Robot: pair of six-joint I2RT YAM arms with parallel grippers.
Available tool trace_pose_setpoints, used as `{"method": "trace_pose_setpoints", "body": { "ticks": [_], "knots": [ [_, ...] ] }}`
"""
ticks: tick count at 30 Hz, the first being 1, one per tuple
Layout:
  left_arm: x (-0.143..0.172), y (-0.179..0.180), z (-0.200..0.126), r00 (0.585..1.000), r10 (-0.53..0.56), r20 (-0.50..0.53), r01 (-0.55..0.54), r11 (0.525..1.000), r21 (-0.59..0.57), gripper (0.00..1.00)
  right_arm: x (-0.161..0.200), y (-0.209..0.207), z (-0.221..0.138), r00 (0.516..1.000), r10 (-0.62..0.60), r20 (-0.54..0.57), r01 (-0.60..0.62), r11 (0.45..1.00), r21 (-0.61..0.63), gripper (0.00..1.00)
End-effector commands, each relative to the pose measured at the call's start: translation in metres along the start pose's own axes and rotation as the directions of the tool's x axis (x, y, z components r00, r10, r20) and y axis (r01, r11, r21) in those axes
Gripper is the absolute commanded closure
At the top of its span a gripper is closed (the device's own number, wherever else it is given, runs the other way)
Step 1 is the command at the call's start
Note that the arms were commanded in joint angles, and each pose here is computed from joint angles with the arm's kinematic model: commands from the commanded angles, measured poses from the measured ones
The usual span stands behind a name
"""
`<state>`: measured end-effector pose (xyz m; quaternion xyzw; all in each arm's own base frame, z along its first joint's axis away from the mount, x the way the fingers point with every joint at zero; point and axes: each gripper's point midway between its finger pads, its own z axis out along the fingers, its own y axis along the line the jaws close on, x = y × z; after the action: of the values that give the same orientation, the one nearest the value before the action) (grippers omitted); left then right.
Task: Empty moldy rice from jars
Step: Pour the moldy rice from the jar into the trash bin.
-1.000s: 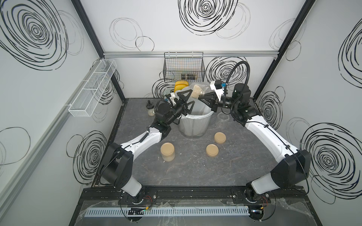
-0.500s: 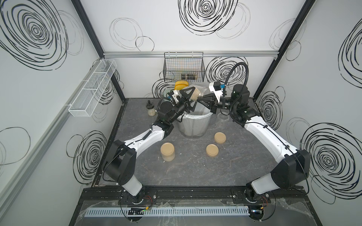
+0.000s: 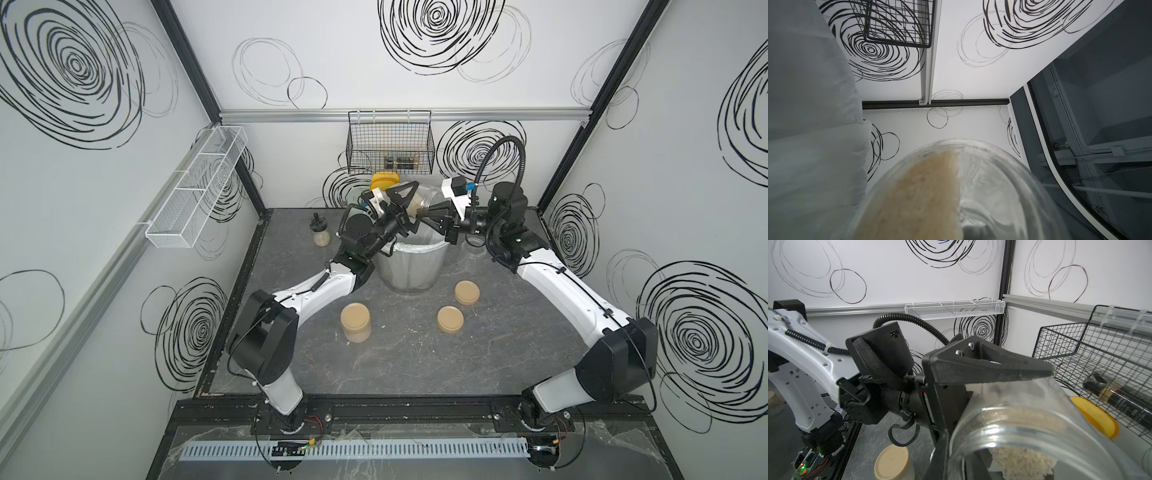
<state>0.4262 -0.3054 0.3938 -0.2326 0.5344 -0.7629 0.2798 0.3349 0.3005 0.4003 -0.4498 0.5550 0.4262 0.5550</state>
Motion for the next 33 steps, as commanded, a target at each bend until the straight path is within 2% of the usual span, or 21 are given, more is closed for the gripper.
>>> {"method": "trace_pose_setpoints", "body": {
  "ticks": [1, 4, 7, 9, 12, 14, 19, 22, 26, 33],
  "knots": [
    [0.009, -0.039, 0.003, 0.999, 0.042, -0.024, -0.038, 0.986, 0.160, 0.16, -0.030, 0.030, -0.005, 0.993, -0.094, 0.075, 0.099, 0.992, -0.074, 1.00],
    [0.008, -0.041, 0.004, 0.998, 0.051, -0.024, -0.046, 0.984, 0.170, 0.22, -0.028, 0.027, -0.004, 0.994, -0.089, 0.070, 0.093, 0.994, -0.061, 1.00],
    [0.006, -0.041, 0.003, 0.997, 0.070, -0.014, -0.067, 0.984, 0.162, 0.22, -0.029, 0.022, -0.008, 0.992, -0.096, 0.075, 0.097, 0.995, 0.000, 0.71],
    [0.004, -0.043, 0.002, 0.996, 0.087, -0.004, -0.086, 0.984, 0.158, 0.22, -0.030, 0.019, -0.013, 0.990, -0.110, 0.086, 0.106, 0.993, 0.049, 0.47],
    [-0.001, -0.046, 0.000, 0.993, 0.115, 0.013, -0.116, 0.981, 0.155, 0.24, -0.032, 0.015, -0.019, 0.989, -0.118, 0.091, 0.108, 0.988, 0.106, 0.22],
    [-0.004, -0.051, -0.001, 0.989, 0.143, 0.026, -0.145, 0.977, 0.155, 0.25, -0.031, 0.011, -0.023, 0.992, -0.101, 0.080, 0.089, 0.985, 0.148, 0.02],
    [-0.013, -0.057, 0.002, 0.976, 0.211, 0.052, -0.216, 0.968, 0.131, 0.27, -0.028, 0.010, -0.047, 0.991, -0.076, 0.106, 0.045, 0.963, 0.265, 0.02],
    [-0.018, -0.061, 0.004, 0.969, 0.241, 0.059, -0.247, 0.961, 0.126, 0.27, -0.024, 0.009, -0.071, 0.993, -0.012, 0.120, -0.032, 0.932, 0.361, 0.02],
    [-0.023, -0.062, 0.001, 0.936, 0.346, 0.068, -0.350, 0.934, 0.073, 0.27, 0.012, 0.017, -0.110, 0.973, 0.190, 0.132, -0.230, 0.860, 0.456, 0.02],
    [-0.036, -0.058, -0.005, 0.881, 0.466, 0.075, -0.467, 0.884, -0.006, 0.27, 0.091, 0.051, -0.172, 0.902, 0.373, 0.218, -0.425, 0.676, 0.603, 0.02]
  ]
}}
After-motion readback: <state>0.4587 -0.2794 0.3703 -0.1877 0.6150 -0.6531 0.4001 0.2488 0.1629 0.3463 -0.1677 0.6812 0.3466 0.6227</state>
